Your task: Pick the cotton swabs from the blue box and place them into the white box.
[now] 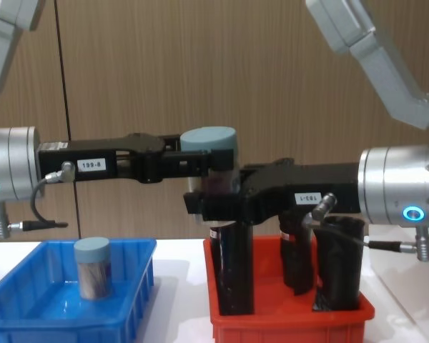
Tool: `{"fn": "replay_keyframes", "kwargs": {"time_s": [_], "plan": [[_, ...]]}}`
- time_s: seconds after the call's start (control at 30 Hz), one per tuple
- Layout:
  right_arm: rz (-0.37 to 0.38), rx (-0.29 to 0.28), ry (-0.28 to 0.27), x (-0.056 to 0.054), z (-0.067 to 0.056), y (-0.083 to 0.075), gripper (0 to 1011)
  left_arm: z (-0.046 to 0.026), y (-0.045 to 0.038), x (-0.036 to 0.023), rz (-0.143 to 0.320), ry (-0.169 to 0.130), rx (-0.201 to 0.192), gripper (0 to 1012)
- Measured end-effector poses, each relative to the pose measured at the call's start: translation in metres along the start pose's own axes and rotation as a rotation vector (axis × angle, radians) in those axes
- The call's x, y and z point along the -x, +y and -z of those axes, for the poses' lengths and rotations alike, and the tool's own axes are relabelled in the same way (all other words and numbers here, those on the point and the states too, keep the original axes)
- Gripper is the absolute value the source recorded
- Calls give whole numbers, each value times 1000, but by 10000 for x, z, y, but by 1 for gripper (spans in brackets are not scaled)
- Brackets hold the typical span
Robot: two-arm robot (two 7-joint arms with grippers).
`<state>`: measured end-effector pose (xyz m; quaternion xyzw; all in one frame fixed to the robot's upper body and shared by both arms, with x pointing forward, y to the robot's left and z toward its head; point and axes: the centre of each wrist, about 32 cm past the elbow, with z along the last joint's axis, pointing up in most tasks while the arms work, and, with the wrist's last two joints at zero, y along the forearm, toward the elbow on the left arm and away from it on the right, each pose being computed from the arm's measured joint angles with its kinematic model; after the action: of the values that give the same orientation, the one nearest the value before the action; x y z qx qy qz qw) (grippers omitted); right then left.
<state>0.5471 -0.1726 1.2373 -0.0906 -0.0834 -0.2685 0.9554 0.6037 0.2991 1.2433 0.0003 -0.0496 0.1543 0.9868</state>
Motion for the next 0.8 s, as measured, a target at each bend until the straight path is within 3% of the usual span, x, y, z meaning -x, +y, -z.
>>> {"fn": "replay_keyframes", "kwargs": {"time_s": [0.3, 0.8], "plan": [[12, -6, 3, 4, 4, -36, 639, 0, 0, 0, 0, 0, 0, 993], [104, -6, 9, -49, 63, -326, 639, 0, 0, 0, 1, 0, 0, 1004]]}}
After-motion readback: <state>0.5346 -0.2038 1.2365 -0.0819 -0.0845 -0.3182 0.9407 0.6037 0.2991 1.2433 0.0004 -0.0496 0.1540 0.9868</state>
